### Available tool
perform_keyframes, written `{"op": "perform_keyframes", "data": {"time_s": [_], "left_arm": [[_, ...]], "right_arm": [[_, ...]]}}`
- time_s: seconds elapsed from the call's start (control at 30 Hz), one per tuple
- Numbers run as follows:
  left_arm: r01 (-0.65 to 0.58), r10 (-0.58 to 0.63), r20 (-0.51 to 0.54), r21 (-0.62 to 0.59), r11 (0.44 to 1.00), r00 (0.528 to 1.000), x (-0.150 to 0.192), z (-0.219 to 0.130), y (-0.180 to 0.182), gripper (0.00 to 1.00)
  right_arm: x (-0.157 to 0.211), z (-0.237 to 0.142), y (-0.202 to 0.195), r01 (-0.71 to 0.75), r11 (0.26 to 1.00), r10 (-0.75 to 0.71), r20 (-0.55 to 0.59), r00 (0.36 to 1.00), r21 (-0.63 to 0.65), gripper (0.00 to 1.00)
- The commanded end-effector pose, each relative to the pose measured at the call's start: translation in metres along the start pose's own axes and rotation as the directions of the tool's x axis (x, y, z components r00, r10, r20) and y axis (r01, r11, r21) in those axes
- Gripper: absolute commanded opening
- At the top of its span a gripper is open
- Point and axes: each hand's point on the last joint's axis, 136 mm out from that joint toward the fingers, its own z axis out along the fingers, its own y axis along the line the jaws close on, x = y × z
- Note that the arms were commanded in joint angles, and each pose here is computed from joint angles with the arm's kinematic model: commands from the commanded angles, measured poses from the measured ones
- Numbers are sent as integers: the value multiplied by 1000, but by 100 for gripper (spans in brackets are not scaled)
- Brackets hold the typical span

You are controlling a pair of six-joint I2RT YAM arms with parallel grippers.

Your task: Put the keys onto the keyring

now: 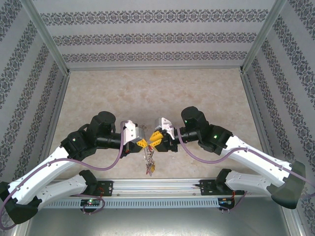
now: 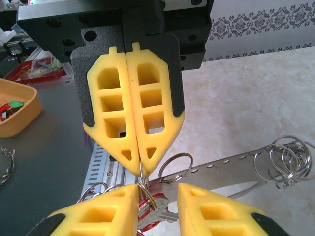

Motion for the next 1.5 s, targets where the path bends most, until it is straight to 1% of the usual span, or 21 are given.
{"op": "perform_keyframes", "data": {"time_s": [0.0, 0.17, 0.7, 0.8, 1.17, 1.3, 1.47], "left_arm": [[-55, 55, 54, 7, 998, 997, -19, -6, -5, 0], [-55, 55, 51, 0, 998, 997, -19, -6, -4, 0], [-55, 56, 50, -17, 998, 997, -19, -7, -1, 0], [-55, 56, 49, -20, 998, 997, -18, -7, 0, 0], [-54, 55, 49, -25, 998, 997, -18, -7, 0, 0], [-56, 57, 50, -30, 998, 997, -18, -7, 1, 0], [-60, 62, 52, -37, 998, 997, -19, -9, 1, 0]], "right_arm": [[-14, -3, 5, 37, 999, -36, 32, 999, -27, 26], [-15, -3, 6, 38, 999, -37, 34, 999, -37, 21], [-9, -1, 8, 28, 998, -28, 6, 1000, -54, 16], [-9, -2, 9, 31, 998, -31, 9, 999, -57, 11], [-10, -3, 12, 31, 997, -30, 17, 999, -68, 0], [-12, -2, 11, 11, 997, -10, 11, 1000, -75, 0], [-8, 2, 6, -55, 996, 52, -43, 998, -69, 0]]}}
